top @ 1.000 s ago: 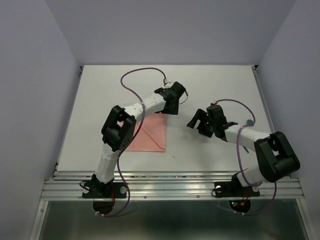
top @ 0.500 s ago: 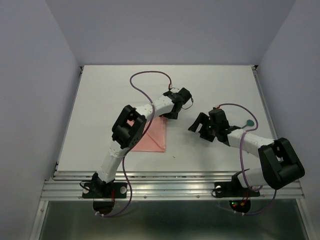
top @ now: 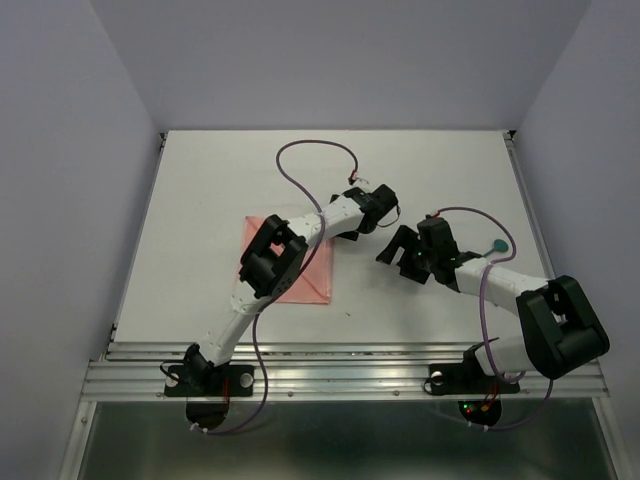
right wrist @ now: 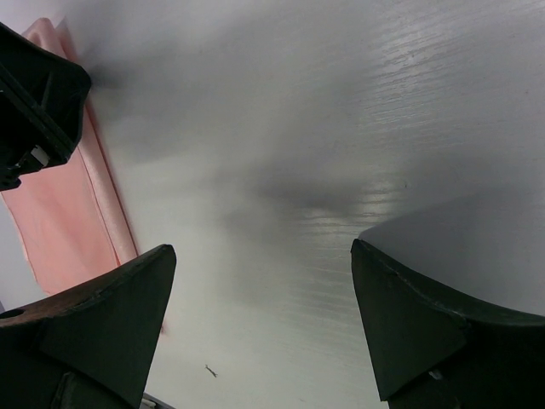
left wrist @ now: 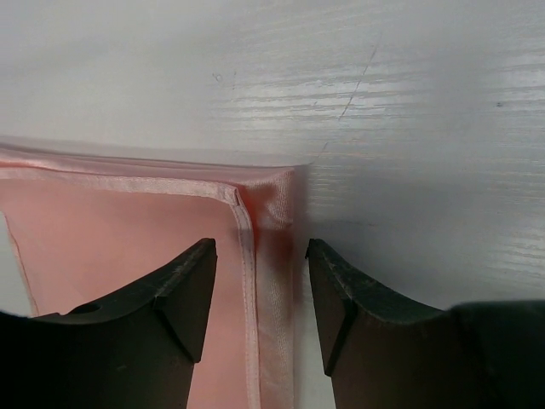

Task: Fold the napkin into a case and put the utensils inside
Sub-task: Pick up the upper triangle-folded napkin from the center of the board, then turn over the upper triangle folded napkin at the center of the board.

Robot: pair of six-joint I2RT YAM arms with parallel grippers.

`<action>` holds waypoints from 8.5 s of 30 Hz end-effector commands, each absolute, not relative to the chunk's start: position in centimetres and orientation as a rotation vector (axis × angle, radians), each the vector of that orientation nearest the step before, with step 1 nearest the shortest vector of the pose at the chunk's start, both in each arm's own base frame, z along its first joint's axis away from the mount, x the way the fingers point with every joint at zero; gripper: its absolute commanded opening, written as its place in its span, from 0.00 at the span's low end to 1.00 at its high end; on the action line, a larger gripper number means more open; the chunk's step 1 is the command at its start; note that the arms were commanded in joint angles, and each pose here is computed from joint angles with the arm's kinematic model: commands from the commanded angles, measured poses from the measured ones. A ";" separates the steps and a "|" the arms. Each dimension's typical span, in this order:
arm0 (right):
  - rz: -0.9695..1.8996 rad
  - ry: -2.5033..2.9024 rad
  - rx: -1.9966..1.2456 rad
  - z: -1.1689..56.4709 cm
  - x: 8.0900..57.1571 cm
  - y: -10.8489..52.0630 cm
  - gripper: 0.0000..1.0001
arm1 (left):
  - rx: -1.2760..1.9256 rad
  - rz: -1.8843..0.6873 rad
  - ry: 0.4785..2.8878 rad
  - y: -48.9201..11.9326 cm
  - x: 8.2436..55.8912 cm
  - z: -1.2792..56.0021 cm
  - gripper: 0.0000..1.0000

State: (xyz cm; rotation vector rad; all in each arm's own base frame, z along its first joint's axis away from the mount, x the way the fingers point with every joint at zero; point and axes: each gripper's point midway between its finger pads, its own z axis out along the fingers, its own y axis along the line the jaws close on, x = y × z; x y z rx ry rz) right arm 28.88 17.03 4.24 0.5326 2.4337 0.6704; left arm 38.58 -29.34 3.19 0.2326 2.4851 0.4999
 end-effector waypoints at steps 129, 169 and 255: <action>1.110 2.436 -0.073 6.0 27.5 35.3 0.01 | -0.070 -0.382 2.508 -24.5 42.1 11.0 0.00; -0.107 1.835 -0.172 28.6 48.4 16.8 0.01 | -0.069 -1.037 1.875 -30.8 58.2 31.8 0.00; 0.099 2.335 -0.126 7.9 28.5 26.4 0.01 | 0.469 -1.357 1.874 -28.4 41.9 15.6 0.00</action>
